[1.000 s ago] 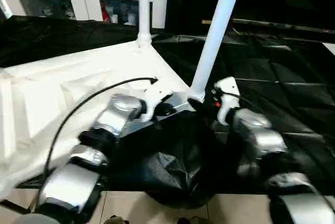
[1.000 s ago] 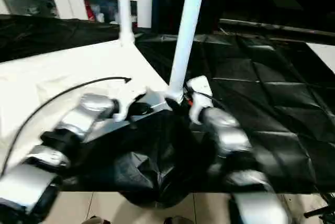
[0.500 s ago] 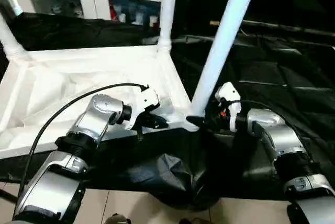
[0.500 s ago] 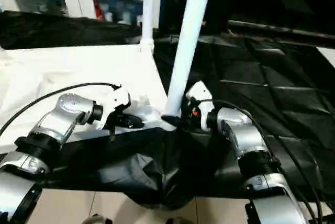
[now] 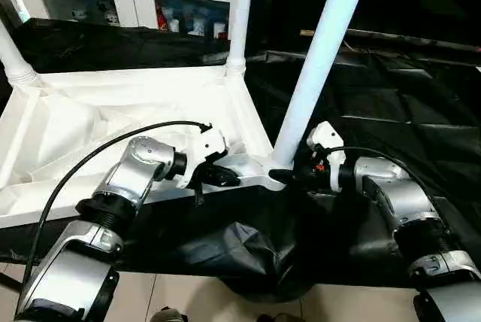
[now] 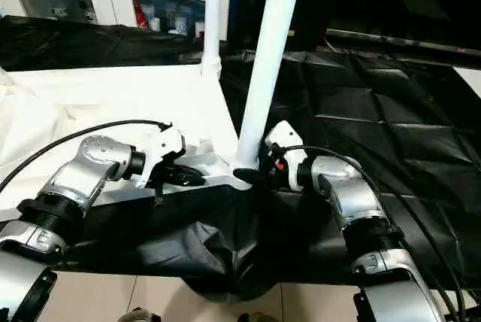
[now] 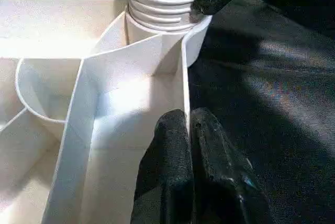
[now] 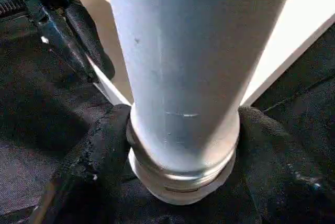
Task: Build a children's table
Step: Rotate leg to tighten
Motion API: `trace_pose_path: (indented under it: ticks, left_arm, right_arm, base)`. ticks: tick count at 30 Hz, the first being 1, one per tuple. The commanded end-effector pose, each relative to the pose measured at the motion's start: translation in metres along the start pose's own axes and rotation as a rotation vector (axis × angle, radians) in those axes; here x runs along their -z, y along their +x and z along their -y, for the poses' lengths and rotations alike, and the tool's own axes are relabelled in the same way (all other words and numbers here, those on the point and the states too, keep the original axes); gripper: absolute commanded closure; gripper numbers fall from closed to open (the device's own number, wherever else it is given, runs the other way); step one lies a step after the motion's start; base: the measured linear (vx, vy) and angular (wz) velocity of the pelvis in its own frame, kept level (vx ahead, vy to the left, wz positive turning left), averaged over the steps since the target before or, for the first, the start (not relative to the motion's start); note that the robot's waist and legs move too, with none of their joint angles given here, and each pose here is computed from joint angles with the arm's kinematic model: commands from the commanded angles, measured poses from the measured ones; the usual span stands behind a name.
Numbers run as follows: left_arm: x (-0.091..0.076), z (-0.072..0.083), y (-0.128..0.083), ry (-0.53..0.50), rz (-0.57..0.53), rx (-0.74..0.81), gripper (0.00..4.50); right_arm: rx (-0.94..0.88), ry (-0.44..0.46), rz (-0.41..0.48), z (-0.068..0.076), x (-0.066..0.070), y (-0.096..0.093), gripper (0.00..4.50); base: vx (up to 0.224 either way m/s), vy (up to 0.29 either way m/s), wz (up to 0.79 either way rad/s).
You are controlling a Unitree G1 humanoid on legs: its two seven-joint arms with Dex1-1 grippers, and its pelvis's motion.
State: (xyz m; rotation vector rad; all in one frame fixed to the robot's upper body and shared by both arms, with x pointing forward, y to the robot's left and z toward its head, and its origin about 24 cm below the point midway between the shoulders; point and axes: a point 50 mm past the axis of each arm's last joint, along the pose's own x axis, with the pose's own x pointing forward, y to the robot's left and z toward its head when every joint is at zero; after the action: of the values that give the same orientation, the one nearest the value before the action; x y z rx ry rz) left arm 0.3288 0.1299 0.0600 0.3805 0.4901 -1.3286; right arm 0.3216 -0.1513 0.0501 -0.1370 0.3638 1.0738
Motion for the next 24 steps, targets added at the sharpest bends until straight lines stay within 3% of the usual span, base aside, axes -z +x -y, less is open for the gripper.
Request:
trace_pose_path:
  ticks: [1,7,8,10,14,17,20,23,24]
  left_arm:
    - [-0.006,0.005,0.006,0.014,0.033,0.046,4.50]
    - [-0.010,-0.009,0.022,-0.048,0.038,-0.173,4.50]
    - [-0.014,-0.012,0.034,-0.092,0.042,-0.263,4.50]
    - [-0.020,-0.013,0.047,-0.132,0.060,-0.319,4.50]
    - [-0.032,-0.008,0.065,-0.141,0.071,-0.346,4.50]
    - [-0.042,-0.001,0.079,-0.117,0.081,-0.325,4.50]
    - [-0.045,0.001,0.082,-0.087,0.087,-0.309,4.50]
    - [-0.043,0.000,0.079,-0.063,0.096,-0.287,4.50]
    - [-0.040,-0.001,0.074,-0.053,0.093,-0.275,4.50]
  right_arm:
    - [-0.011,0.010,0.007,-0.003,0.002,-0.001,1.75]
    - [0.322,0.143,0.051,0.008,0.016,0.013,1.77]
    - [0.472,0.242,0.069,0.011,0.021,0.021,1.77]
    - [0.563,0.338,0.091,0.010,0.023,0.032,1.77]
    - [0.630,0.436,0.138,0.005,0.016,0.049,1.78]
    - [0.654,0.400,0.154,0.001,0.006,0.061,1.78]
    - [0.608,0.349,0.197,-0.002,-0.003,0.066,1.08]
    - [0.571,0.319,0.210,-0.002,-0.006,0.064,0.86]
    - [0.538,0.259,0.199,-0.001,-0.006,0.060,0.86]
  base:
    - [0.000,0.000,0.00]
    - [0.000,0.000,0.00]
    - [0.000,0.000,0.00]
    - [0.000,0.000,0.00]
    - [0.000,0.000,0.00]
    - [0.000,0.000,0.00]
    - [0.000,0.000,0.00]
    - [0.000,0.000,0.00]
    - [0.000,0.000,0.00]
